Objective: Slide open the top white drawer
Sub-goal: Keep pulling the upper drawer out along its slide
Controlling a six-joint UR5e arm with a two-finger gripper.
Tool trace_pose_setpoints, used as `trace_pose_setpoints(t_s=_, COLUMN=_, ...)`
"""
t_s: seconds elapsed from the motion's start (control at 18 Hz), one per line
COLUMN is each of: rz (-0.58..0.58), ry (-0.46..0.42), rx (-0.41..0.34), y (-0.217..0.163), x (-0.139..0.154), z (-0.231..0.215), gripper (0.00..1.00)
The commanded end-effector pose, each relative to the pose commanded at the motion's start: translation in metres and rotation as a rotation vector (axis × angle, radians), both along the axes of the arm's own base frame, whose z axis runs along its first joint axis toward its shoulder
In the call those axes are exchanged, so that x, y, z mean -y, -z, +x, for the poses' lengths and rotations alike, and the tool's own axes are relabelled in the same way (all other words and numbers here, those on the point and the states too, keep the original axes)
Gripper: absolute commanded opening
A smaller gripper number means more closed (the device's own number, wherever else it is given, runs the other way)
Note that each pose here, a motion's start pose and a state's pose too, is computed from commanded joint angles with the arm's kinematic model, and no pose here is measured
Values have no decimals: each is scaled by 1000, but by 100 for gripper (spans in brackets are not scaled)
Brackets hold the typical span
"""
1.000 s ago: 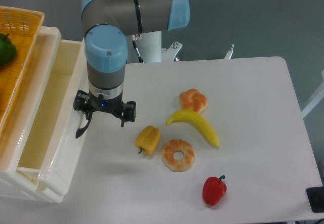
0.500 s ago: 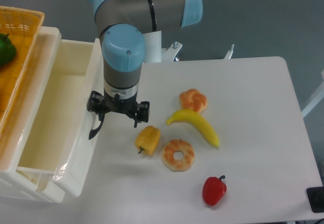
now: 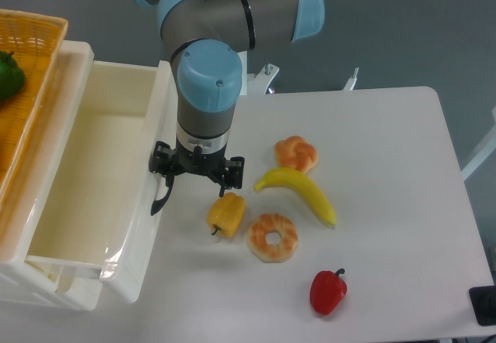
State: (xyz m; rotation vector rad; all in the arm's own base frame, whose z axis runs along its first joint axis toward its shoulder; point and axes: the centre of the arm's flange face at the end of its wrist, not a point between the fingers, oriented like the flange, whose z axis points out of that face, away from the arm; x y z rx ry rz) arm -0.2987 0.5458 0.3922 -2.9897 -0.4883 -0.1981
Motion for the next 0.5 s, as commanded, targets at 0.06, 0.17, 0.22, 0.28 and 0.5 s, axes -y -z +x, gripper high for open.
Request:
trace_pose_setpoints(t_s=0.06, rz=0, ry=-2, rx=0, y=0, x=0, z=-1, gripper=100)
trace_pose_setpoints(t_s=0.17, rz=-1, ry=-2, rx=1, y=1, x=0, z=-1, gripper=100)
trace_pose_setpoints(t_s=0.22, rz=0, ry=-3, rx=0, y=0, x=0, z=-2, gripper=100)
trace_pose_setpoints(t_s=0.28, rz=1, ry=-8, rx=1, y=0, x=2, z=-4, gripper=100)
trace_pose_setpoints(t_s=0.5, rz=4, ry=-11, rx=5, y=-1, x=2, z=-5, gripper=100)
